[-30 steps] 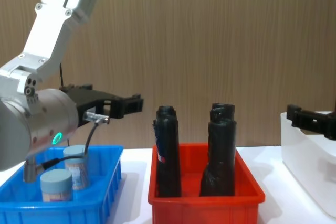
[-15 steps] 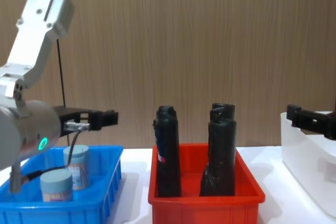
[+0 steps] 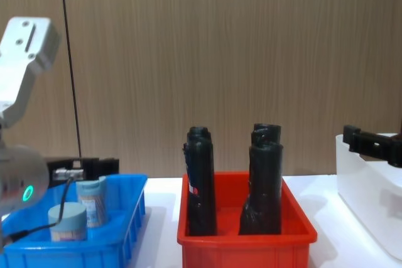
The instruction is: Pick the cotton swabs from the blue box and place them into the white box.
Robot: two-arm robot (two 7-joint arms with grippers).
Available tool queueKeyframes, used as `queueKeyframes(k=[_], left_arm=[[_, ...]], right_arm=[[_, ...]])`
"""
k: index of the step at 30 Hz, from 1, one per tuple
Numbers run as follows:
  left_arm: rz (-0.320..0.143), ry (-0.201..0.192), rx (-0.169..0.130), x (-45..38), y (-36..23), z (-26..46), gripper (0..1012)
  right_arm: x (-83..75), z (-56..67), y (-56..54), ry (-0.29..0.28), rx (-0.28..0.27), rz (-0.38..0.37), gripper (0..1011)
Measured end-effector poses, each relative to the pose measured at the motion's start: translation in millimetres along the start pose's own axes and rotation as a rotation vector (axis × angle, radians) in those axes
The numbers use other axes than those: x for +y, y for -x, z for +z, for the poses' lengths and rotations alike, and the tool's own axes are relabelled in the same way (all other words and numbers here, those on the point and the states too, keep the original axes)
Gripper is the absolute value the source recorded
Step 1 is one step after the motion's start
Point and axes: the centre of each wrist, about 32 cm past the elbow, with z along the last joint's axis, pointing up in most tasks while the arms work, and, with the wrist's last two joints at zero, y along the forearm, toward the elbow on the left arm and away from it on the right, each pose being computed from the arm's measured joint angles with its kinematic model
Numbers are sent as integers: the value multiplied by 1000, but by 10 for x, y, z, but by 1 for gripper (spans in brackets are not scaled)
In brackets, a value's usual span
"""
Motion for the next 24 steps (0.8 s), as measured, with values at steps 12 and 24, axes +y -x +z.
queueKeyframes(k=[12,24], left_arm=[[6,-62,27,-34,-166,-119,1004],[-3,-94,21,-104,-296,-195,1004]], right_arm=[[0,0,0,0,0,0,1002],[0,0,0,0,0,0,1002]])
